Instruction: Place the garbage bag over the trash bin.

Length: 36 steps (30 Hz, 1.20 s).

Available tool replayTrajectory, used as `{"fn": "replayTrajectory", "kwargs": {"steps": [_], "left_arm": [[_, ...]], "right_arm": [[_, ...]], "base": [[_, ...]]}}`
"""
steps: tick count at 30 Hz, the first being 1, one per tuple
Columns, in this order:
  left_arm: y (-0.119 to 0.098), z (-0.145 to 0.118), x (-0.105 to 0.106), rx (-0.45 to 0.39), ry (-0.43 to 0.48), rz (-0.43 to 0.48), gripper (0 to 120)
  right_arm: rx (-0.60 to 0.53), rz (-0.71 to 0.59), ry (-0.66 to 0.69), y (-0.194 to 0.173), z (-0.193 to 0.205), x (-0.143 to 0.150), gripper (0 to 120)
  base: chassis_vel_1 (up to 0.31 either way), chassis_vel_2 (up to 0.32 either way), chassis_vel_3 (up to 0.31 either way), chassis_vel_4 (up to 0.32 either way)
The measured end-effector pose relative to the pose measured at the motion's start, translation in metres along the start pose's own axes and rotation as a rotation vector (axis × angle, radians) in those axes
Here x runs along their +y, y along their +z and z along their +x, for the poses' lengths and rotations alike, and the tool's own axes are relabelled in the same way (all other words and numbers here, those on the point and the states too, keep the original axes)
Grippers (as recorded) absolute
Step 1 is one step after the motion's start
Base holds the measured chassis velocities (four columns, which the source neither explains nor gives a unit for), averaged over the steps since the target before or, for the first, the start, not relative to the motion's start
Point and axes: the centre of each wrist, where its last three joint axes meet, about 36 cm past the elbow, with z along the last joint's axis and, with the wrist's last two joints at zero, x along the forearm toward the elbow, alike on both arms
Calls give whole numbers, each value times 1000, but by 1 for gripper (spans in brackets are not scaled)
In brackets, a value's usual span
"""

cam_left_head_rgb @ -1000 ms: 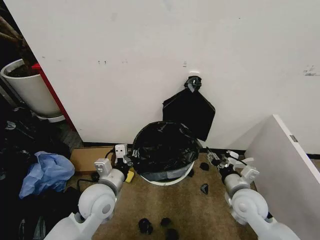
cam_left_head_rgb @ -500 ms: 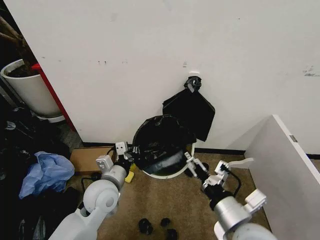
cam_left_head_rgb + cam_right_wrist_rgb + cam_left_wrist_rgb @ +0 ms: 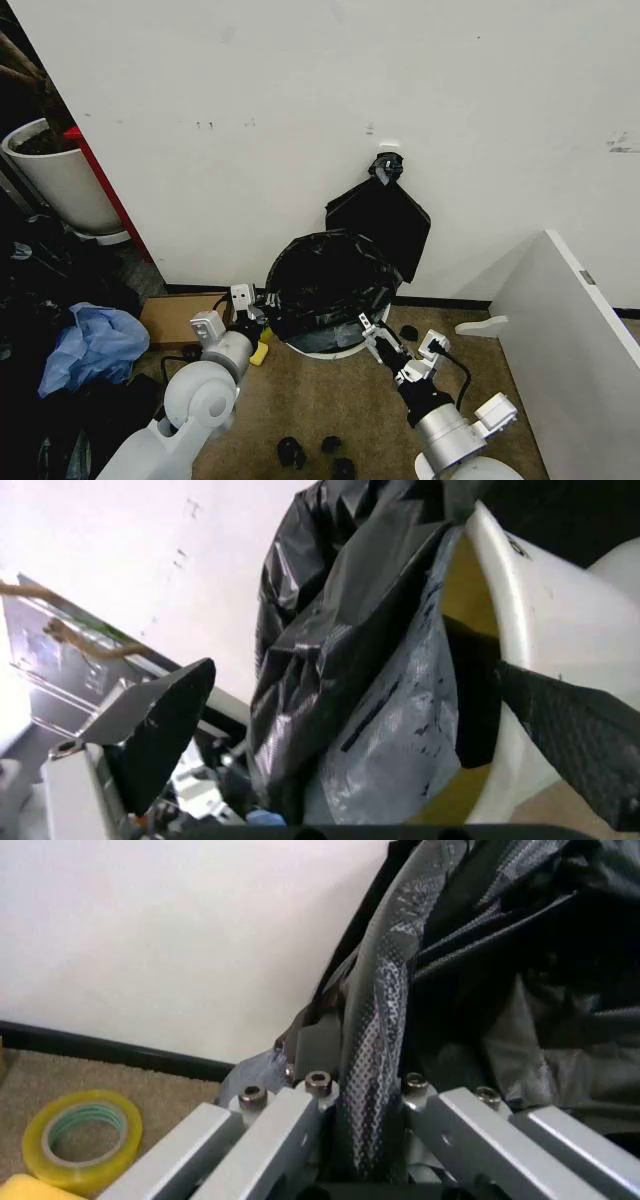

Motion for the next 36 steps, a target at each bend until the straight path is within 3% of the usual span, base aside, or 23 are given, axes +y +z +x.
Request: {"fn": "replayTrajectory", "kwargs": {"steps": [2,6,11,12,25,28,36], "left_arm": [[0,0,0,0,1,0,1],[0,0,0,0,1,3,1],[-1,0,0,0,1,6,1],[-2,0,0,-2,0,8,1],[-4,-1,-1,-7,-8,20,1],[-6,-2,2,-11,-18,23,1],[-18,-1,12,-33,-42,59,1]], "right_arm": [[3,11,0,3,0,-2,99],[18,27,-11,12,1,-6,82],[23,27,-16,14,2,-6,69],[25,29,-23,14,3,-5,61],[4,39,-69,19,7,-13,18],[-9,47,-99,24,8,-20,3],[-5,85,-218,37,17,-44,0]], "base": [[0,0,0,0],[0,0,0,0],[0,0,0,0],[0,0,0,0],[0,0,0,0],[0,0,0,0],[0,0,0,0]]}}
